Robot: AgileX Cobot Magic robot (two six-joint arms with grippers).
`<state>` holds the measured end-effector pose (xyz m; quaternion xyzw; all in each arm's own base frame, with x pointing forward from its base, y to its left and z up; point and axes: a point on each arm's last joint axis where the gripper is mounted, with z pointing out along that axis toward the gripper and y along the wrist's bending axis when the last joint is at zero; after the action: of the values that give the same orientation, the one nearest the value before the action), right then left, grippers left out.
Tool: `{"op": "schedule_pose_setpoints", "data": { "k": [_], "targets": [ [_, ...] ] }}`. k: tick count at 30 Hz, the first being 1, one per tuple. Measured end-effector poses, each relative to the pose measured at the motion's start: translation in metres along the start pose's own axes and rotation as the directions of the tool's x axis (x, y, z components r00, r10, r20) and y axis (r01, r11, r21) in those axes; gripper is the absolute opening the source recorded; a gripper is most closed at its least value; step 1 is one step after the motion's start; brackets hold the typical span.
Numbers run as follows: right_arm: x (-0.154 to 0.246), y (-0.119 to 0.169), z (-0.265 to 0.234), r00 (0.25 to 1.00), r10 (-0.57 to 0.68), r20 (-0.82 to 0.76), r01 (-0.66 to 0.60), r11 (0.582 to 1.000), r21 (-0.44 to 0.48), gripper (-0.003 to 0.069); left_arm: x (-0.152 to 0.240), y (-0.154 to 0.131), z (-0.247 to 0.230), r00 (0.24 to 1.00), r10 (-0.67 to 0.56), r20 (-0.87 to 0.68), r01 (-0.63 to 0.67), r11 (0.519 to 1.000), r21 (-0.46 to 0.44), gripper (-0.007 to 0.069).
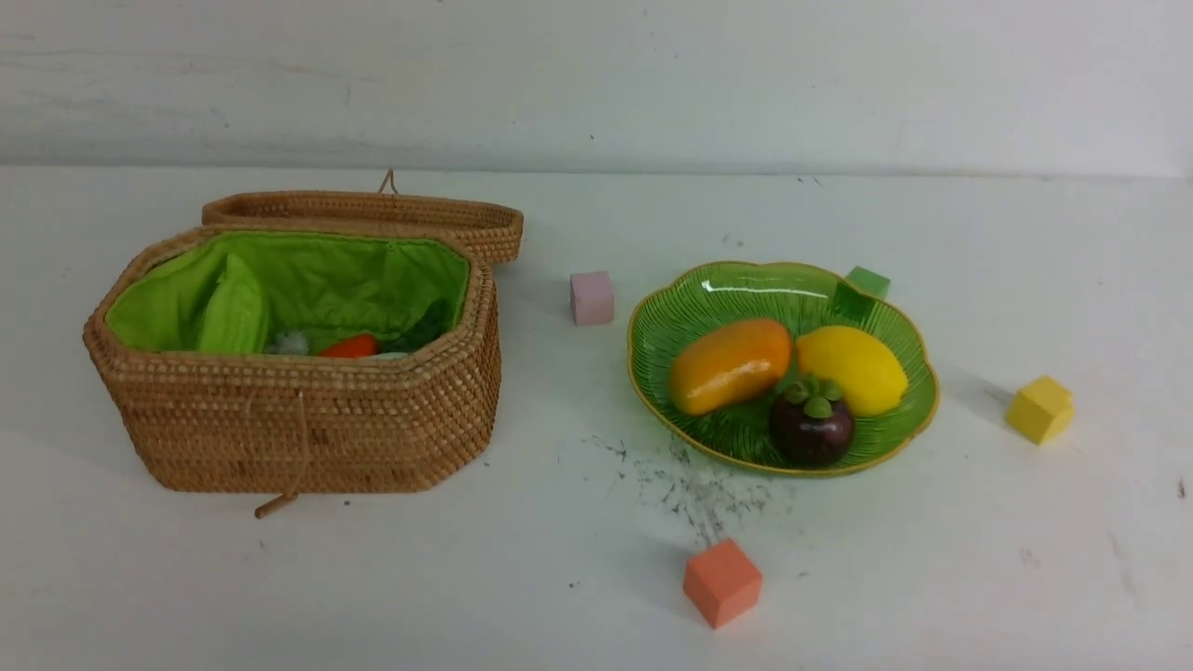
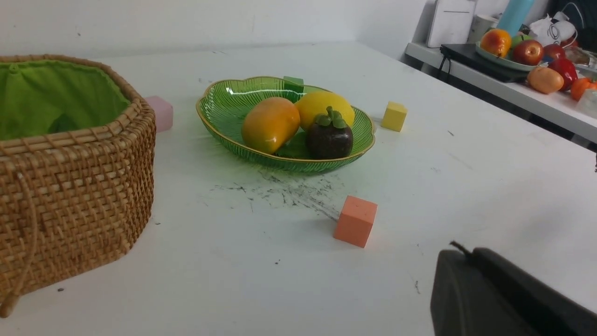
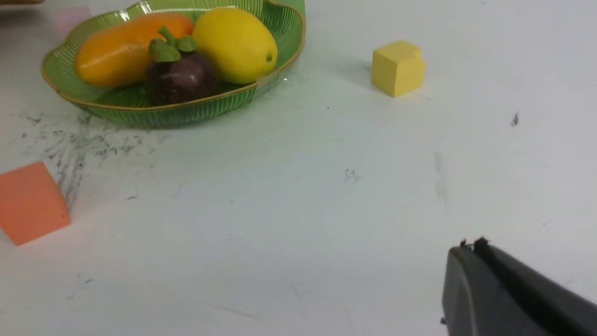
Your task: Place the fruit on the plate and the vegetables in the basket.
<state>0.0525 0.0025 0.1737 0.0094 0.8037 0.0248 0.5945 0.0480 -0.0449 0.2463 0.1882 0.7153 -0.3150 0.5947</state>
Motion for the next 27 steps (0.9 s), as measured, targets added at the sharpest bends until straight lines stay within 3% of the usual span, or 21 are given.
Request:
{"op": "schedule_pose_setpoints", "data": {
  "k": [27],
  "targets": [
    [0.0001, 0.0001, 0.0, 1.0, 0.002, -0.001, -0.002, 1.0, -0.001, -0.0011, 0.0034, 0.0028, 0.0005, 1.0, 0.012, -0.003, -0.013, 0.999, -0.03, 0.0009]
  ]
}}
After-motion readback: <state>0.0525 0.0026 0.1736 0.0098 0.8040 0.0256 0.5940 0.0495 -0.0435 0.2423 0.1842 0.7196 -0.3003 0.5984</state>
